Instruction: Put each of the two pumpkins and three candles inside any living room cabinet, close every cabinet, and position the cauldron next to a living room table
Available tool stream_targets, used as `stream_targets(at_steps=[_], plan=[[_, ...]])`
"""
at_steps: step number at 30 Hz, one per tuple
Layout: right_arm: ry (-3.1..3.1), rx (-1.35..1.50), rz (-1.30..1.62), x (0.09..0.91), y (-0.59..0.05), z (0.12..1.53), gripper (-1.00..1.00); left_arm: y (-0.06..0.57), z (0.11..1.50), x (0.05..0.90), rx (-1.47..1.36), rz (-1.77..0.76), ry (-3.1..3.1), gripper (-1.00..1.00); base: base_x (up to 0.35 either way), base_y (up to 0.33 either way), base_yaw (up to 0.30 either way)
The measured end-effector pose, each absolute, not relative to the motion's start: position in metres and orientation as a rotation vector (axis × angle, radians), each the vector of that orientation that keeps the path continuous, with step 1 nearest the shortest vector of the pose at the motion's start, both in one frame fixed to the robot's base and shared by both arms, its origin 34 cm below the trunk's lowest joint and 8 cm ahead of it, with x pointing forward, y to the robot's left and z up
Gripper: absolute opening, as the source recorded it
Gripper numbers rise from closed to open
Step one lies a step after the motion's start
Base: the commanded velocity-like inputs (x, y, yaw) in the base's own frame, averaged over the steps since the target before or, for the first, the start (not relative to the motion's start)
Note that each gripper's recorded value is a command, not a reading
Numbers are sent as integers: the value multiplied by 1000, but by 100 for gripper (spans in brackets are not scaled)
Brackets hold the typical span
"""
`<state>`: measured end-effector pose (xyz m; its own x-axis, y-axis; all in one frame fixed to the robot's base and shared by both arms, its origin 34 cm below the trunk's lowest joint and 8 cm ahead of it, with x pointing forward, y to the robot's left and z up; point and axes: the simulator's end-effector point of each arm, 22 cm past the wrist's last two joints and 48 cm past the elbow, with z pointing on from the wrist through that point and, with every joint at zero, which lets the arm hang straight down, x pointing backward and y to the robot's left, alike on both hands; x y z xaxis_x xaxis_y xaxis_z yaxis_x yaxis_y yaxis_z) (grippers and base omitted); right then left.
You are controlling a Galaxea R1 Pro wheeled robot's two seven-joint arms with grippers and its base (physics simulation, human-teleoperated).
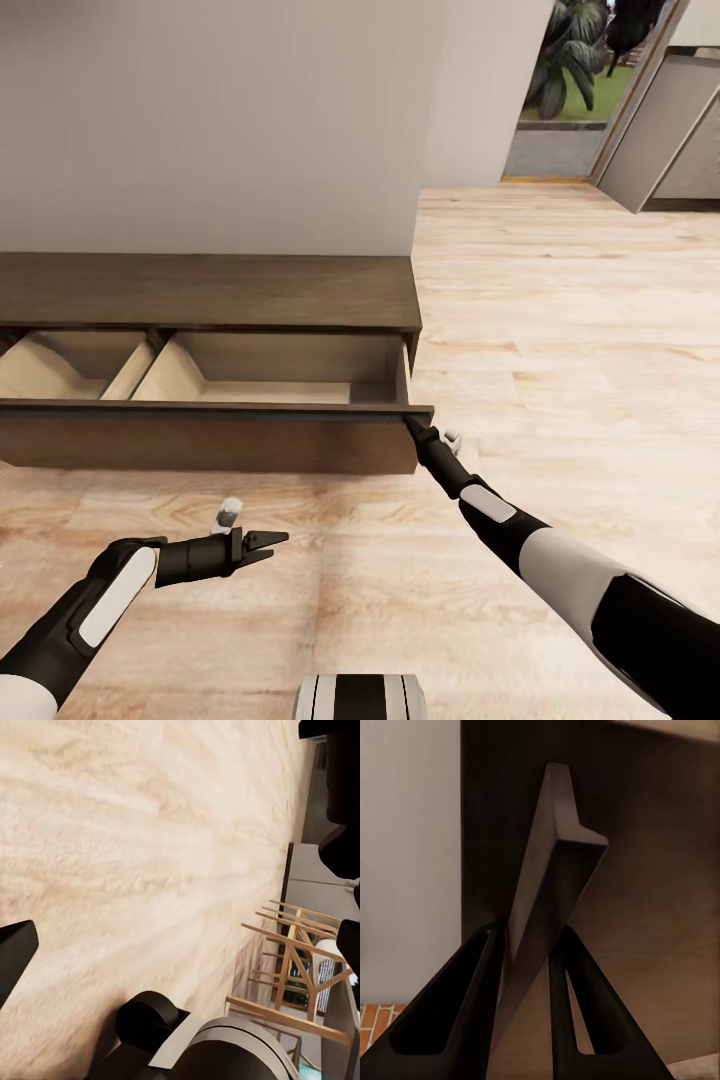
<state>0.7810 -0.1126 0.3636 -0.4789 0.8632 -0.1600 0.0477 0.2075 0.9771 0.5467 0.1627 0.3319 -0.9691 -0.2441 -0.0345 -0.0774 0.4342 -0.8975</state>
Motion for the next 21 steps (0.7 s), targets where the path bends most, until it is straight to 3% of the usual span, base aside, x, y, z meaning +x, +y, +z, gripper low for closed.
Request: stream_targets(at_steps=[21], plan=[[1723,857,1354,781,-113,364,-100,164,332,547,-287,-1563,2523,100,-46,0,0]])
